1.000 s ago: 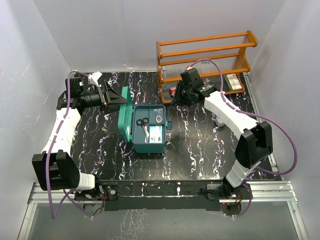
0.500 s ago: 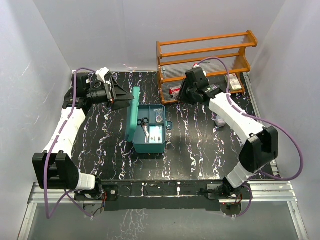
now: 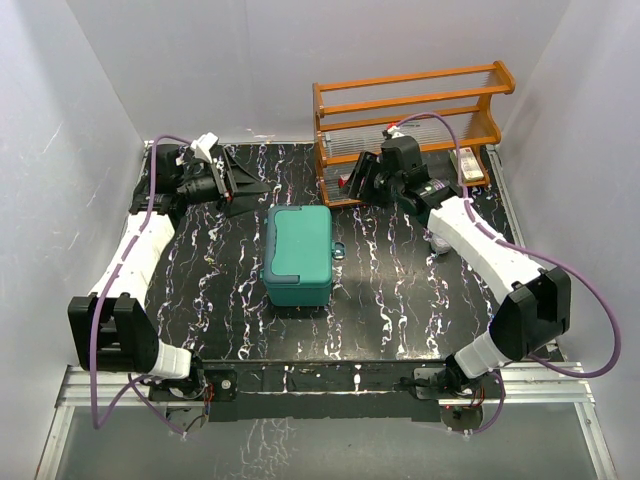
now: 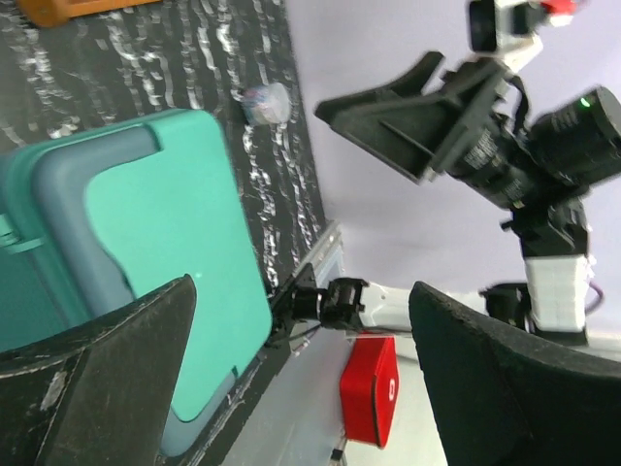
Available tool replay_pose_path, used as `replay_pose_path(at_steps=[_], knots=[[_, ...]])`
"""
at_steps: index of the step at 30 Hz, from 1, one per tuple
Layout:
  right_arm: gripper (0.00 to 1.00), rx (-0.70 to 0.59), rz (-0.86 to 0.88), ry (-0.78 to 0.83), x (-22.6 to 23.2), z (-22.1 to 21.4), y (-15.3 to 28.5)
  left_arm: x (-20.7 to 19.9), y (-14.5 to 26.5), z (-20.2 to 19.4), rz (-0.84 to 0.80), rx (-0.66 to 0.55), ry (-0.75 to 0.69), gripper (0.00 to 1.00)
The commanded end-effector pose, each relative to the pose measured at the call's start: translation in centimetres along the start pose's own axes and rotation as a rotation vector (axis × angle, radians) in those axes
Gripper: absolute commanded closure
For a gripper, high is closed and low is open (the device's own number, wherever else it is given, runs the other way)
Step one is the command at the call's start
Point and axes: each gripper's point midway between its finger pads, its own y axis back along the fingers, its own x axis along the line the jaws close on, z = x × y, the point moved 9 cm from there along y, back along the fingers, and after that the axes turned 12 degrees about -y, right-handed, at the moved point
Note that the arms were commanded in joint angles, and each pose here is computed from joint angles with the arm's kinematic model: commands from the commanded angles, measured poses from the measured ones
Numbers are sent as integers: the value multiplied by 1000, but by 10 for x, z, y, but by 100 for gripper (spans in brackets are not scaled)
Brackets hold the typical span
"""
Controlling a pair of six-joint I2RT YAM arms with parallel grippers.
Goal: Organize the medicine kit
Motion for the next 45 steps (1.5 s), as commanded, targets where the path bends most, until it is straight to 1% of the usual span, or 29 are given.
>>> replay_pose_path(at_steps=[1,2,3,6,10,13,16,21,24,26,31,32,35,36,38,39,41,45], knots=[[46,23,258,99,23,4,12,17,1,-7,231,-15,13,10],[44,50,271,114,22,1,9,26,2,-11,301,-7,30,9],[44,83,278,127,19,-4,3,31,1,-15,337,7,37,8],[45,180,261,126,10,-16,-12,45,-8,-30,384,62,63,7],[55,283,269,127,4,-29,-26,58,-19,-45,444,131,79,1],[62,349,261,133,-5,-40,-38,64,-24,-49,449,172,63,1],[71,386,241,128,-16,-49,-45,74,-26,-54,483,215,67,1],[79,401,194,118,-32,-60,-52,79,-30,-59,467,238,90,1],[79,380,205,120,-30,-59,-49,83,-32,-64,443,255,117,3],[73,337,216,115,-26,-54,-44,85,-34,-67,427,267,136,6],[53,203,219,62,-21,-42,-28,88,-36,-68,415,289,152,10],[48,176,223,50,-22,-41,-25,87,-37,-68,407,292,152,10],[23,109,251,27,-29,-40,-20,87,-38,-67,394,293,150,11],[17,94,255,19,-33,-41,-19,87,-38,-66,394,293,148,11],[9,68,275,3,-39,-43,-18,88,-38,-65,398,295,146,11],[6,62,288,-11,-44,-44,-19,88,-38,-65,400,296,145,11],[2,62,340,-42,-47,-48,-21,89,-39,-64,402,299,146,11],[2,107,432,-101,-50,-58,-28,90,-39,-63,424,308,144,11]])
